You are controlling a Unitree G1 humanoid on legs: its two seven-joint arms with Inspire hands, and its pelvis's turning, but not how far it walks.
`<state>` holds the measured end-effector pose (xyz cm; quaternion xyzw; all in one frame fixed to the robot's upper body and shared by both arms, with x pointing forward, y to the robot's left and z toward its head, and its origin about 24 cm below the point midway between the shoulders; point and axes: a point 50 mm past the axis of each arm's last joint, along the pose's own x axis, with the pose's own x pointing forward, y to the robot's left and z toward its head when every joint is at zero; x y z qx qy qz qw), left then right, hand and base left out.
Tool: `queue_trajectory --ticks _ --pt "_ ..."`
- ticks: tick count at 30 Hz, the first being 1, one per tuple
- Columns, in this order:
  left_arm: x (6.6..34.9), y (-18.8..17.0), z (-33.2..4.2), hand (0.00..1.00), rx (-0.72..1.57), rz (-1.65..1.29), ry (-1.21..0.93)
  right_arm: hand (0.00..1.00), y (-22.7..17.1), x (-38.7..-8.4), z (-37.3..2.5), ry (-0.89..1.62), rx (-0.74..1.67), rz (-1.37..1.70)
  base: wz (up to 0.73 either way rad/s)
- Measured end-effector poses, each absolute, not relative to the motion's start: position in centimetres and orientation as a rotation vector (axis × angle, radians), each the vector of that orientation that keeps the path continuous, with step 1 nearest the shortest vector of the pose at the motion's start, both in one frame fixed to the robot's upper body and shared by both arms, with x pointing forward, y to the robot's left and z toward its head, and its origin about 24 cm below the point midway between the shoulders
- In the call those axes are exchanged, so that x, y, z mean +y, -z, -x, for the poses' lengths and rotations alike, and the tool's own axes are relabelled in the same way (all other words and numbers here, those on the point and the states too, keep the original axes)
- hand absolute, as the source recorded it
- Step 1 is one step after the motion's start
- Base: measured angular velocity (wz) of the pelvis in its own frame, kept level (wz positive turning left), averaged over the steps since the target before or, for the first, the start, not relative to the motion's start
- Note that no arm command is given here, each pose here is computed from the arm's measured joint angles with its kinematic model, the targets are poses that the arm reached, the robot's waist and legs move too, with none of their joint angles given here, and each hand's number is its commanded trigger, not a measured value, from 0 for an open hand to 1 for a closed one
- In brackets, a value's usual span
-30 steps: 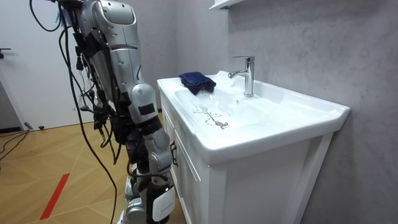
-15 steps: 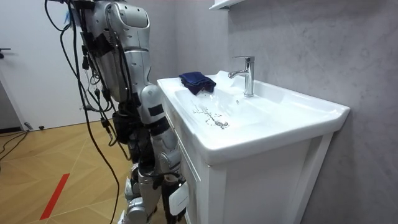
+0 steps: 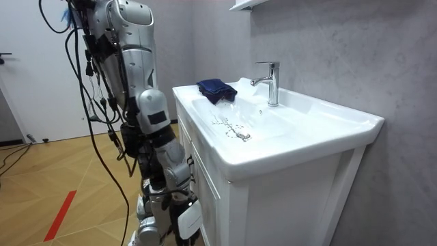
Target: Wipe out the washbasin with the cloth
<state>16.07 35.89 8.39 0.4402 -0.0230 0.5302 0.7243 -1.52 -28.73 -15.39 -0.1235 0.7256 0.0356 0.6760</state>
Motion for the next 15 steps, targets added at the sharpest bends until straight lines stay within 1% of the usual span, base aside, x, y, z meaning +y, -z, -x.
queue_trajectory --ticks 2,7,12,15 --pt "35.1 -9.2 -16.7 0.00 -0.107 -0.976 -1.146 0.00 15.4 -28.6 2.3 -0.097 1.654 0.263 -0.07" --pt "34.2 -10.5 -17.2 0.00 -0.200 -1.000 -1.121 0.00 15.4 -28.4 2.4 -0.110 1.642 0.234 -0.05" --pt "32.6 -12.4 -17.6 0.00 -0.351 -1.007 -1.079 0.00 15.5 -28.2 2.2 -0.137 1.631 0.240 0.00" --pt "32.0 -12.8 -17.8 0.00 -0.391 -1.006 -1.053 0.00 15.4 -28.3 2.2 -0.148 1.633 0.252 0.00"
